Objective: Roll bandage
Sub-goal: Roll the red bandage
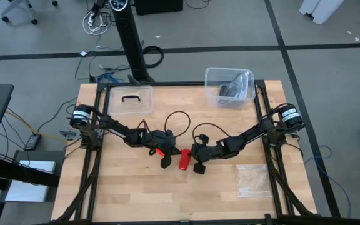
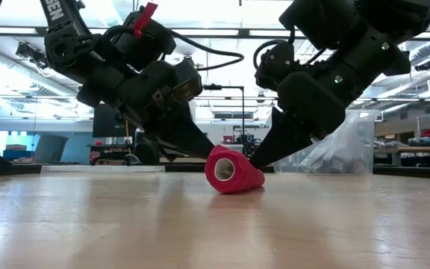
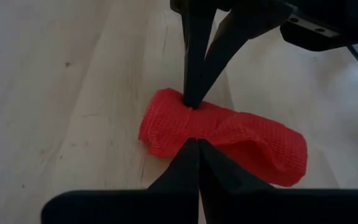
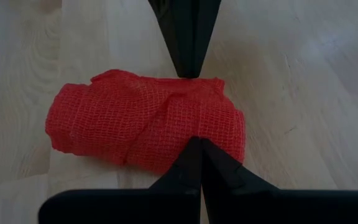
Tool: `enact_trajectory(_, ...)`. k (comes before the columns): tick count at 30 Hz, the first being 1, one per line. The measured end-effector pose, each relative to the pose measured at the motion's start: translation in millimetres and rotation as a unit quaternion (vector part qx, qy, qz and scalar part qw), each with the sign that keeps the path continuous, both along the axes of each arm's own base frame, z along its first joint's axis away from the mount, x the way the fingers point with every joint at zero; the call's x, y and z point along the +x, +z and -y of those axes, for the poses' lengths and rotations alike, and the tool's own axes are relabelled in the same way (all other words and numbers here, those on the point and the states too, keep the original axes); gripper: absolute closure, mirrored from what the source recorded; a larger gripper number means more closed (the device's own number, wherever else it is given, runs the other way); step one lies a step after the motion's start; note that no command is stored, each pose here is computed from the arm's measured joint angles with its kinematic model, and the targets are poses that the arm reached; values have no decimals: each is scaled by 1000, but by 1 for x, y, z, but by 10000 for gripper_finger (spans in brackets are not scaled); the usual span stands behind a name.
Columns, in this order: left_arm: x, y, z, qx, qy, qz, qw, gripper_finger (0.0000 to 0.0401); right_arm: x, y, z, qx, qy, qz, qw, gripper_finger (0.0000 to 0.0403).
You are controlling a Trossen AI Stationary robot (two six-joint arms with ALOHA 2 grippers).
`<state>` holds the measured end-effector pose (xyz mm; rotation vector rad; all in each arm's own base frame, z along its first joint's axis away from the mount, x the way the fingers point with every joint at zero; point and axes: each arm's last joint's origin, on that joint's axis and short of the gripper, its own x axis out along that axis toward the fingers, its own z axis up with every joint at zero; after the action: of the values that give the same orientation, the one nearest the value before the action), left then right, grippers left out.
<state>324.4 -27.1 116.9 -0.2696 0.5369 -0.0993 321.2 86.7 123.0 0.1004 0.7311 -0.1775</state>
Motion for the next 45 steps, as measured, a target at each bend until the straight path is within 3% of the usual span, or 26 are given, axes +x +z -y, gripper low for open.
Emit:
enact_trajectory(21, 2, -21, 9, 1, -13, -19, 1000, 401, 0, 0, 0, 1, 0, 3, 1000, 400)
enact_trajectory(28, -12, 3, -7, 52, 67, -67, 994, 401, 0, 0, 0, 1, 1, 1, 1000, 399)
enact_trajectory(35, -7, 33, 5, -22, 15, 82, 996, 401, 0, 0, 0, 1, 1, 0, 1000, 401)
enact_trajectory(45, -1, -7, 17, -22, 23, 29, 999, 401, 0, 0, 0, 3, 4, -2, 1000, 401)
